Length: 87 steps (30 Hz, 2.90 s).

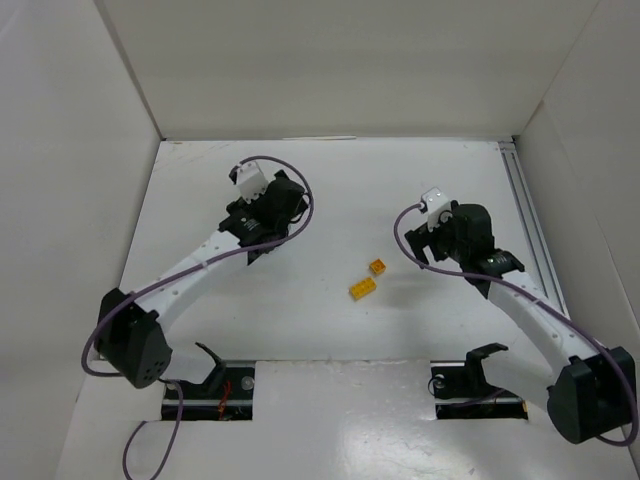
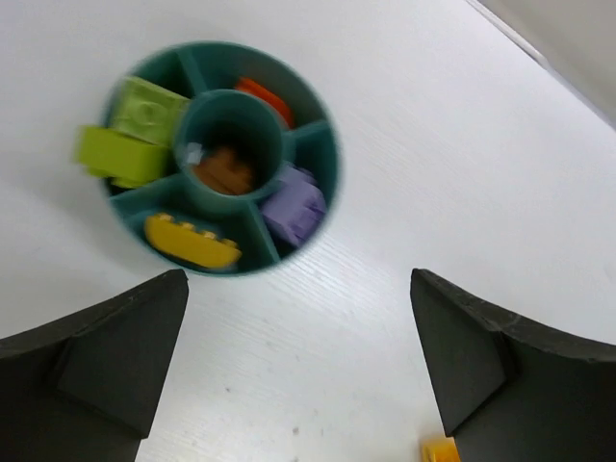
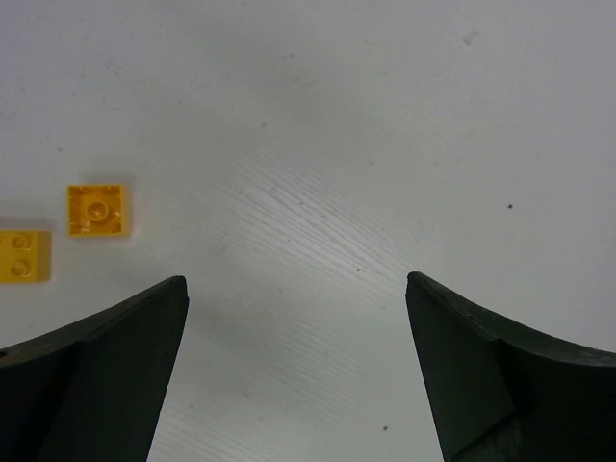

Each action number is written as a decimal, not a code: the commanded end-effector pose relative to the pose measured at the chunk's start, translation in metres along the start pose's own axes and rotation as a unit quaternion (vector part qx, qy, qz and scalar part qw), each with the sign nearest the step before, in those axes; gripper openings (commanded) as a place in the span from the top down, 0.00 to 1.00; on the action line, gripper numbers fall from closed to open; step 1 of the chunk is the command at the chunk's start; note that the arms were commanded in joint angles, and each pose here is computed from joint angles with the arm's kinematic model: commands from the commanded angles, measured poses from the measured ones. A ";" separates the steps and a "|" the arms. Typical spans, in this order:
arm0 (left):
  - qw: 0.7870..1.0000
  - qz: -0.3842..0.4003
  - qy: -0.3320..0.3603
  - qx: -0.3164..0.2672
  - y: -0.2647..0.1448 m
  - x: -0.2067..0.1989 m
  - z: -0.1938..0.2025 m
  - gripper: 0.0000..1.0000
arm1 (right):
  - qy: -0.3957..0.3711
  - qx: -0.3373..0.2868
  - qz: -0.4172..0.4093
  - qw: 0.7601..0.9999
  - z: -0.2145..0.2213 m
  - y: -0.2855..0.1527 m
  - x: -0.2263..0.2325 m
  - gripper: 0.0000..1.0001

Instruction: Sort the legos into containers by color

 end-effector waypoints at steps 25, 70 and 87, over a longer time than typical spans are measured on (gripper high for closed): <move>0.924 0.370 0.094 -0.025 -0.082 0.054 0.019 0.00 | 0.102 0.073 -0.052 0.991 0.043 0.108 0.109 0.25; 0.976 0.112 -0.185 0.014 -0.113 0.165 0.023 0.00 | 0.001 -0.226 -0.280 0.933 -0.133 0.168 0.305 0.74; 0.980 0.100 -0.170 0.011 -0.116 0.171 0.021 0.00 | 0.071 -0.209 -0.228 0.948 -0.111 0.195 0.315 0.67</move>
Point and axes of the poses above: each gripper's point midway between its finger pads, its own y axis out along the fingers, its own x axis along the line the jaws close on, z = x × y, the point moved 9 cm from there along -y, back along the fingers, and after that the axes turned 15 degrees about y, right-handed, at the moved point
